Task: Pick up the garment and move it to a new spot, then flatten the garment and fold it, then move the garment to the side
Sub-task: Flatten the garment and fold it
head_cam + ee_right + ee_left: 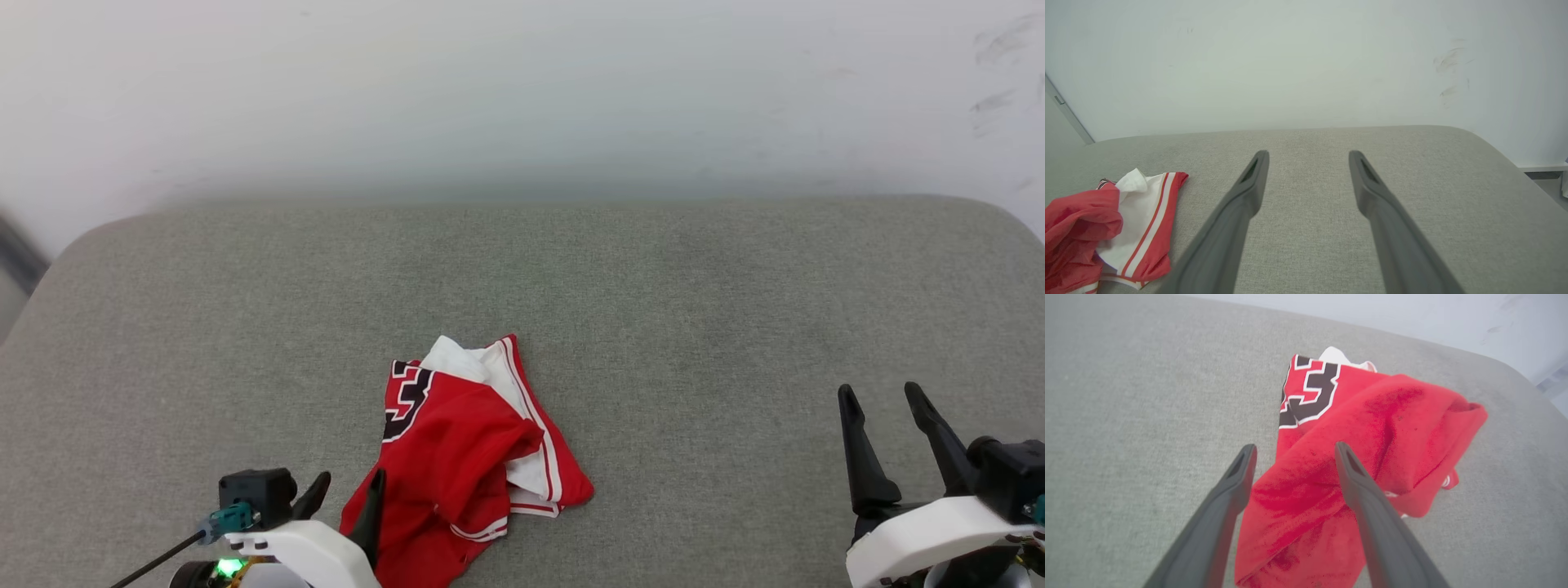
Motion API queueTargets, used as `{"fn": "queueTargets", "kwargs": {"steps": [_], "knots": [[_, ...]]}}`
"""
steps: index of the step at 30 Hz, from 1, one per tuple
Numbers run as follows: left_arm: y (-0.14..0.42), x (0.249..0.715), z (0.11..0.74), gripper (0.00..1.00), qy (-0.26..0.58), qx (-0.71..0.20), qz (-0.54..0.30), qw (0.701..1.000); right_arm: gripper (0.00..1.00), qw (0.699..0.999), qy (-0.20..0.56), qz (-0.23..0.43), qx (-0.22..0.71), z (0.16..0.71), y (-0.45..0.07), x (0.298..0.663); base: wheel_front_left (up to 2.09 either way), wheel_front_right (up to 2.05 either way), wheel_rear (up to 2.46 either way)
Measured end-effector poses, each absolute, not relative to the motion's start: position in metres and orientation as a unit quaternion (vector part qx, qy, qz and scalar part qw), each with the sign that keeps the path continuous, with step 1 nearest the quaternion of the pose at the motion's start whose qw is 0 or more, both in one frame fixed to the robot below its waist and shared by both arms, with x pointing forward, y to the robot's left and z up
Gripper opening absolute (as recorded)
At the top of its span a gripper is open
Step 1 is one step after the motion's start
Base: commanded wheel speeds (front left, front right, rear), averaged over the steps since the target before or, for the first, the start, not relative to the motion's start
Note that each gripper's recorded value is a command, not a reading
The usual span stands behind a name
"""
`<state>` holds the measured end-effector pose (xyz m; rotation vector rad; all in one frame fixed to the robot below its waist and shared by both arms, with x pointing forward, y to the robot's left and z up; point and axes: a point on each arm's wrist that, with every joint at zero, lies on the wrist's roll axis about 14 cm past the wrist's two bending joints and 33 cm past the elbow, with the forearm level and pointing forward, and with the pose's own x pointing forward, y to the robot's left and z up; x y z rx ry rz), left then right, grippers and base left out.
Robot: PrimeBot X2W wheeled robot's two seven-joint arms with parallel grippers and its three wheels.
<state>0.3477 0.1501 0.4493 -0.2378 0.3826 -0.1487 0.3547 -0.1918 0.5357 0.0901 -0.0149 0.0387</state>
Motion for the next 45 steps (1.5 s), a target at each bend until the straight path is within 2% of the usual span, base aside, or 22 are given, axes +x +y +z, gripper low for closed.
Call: {"fn": "queueTargets", "kwargs": {"steps": [4, 7, 10, 14, 21, 22, 23, 24, 28, 33, 38, 42, 43, 44, 45], "knots": [[0.137, 0.362, 0.482, 1.0, 0.122, -0.102, -0.098, 0.982, 1.0, 0.999, -0.009, 0.016, 0.044, 0.538, -0.194, 0.352, 0.0, 0.0, 0.0], [0.113, 0.369, 0.496, 1.0, 0.106, -0.087, -0.143, 0.98, 1.0, 0.999, -0.008, 0.014, 0.044, 0.538, -0.195, 0.352, 0.0, 0.0, 0.0], [0.085, 0.369, 0.494, 1.0, 0.134, -0.062, -0.203, 0.968, 1.0, 0.999, -0.007, 0.014, 0.044, 0.537, -0.196, 0.352, 0.0, 0.0, 0.0], [0.063, 0.362, 0.468, 1.0, 0.217, -0.019, -0.258, 0.941, 1.0, 0.999, 0.0, 0.01, 0.044, 0.533, -0.198, 0.354, 0.0, 0.0, 0.0], [0.085, 0.37, 0.431, 1.0, 0.317, 0.055, -0.249, 0.914, 1.0, 0.999, 0.012, -0.002, 0.048, 0.524, -0.205, 0.358, 0.0, 0.0, 0.0], [0.088, 0.373, 0.429, 0.76, 0.321, 0.058, -0.246, 0.913, 1.0, 0.999, 0.015, -0.003, 0.048, 0.522, -0.205, 0.358, 0.0, 0.0, 0.0], [0.09, 0.375, 0.427, 0.16, 0.323, 0.06, -0.243, 0.913, 1.0, 0.999, 0.016, -0.004, 0.049, 0.52, -0.206, 0.359, 0.0, 0.0, 0.0], [0.091, 0.379, 0.428, 0.0, 0.318, 0.057, -0.24, 0.915, 1.0, 0.999, 0.017, -0.005, 0.05, 0.519, -0.207, 0.36, 0.0, 0.0, 0.0], [0.1, 0.399, 0.441, 0.0, 0.279, 0.025, -0.209, 0.937, 1.0, 0.998, 0.021, -0.007, 0.055, 0.515, -0.208, 0.364, 0.0, 0.0, 0.0], [0.142, 0.412, 0.448, 0.0, 0.241, -0.035, -0.114, 0.963, 1.0, 0.998, 0.025, -0.007, 0.058, 0.51, -0.207, 0.367, 0.0, 0.0, 0.0], [0.188, 0.386, 0.41, 0.0, 0.286, -0.095, -0.016, 0.953, 1.0, 0.998, 0.029, 0.0, 0.061, 0.506, -0.203, 0.372, 0.0, 0.0, 0.0], [0.199, 0.361, 0.379, 0.0, 0.335, -0.123, 0.011, 0.934, 1.0, 0.998, 0.031, 0.004, 0.062, 0.505, -0.2, 0.375, 0.0, 0.0, 0.0], [0.199, 0.36, 0.376, 0.25, 0.339, -0.124, 0.01, 0.933, 1.0, 0.998, 0.031, 0.005, 0.062, 0.505, -0.199, 0.376, 0.0, 0.0, 0.0], [0.199, 0.358, 0.374, 0.71, 0.342, -0.126, 0.01, 0.931, 1.0, 0.998, 0.03, 0.006, 0.062, 0.505, -0.199, 0.377, 0.0, 0.0, 0.0], [0.199, 0.359, 0.375, 1.0, 0.337, -0.126, 0.009, 0.933, 1.0, 0.998, 0.03, 0.007, 0.062, 0.505, -0.198, 0.377, 0.0, 0.0, 0.0]]}}
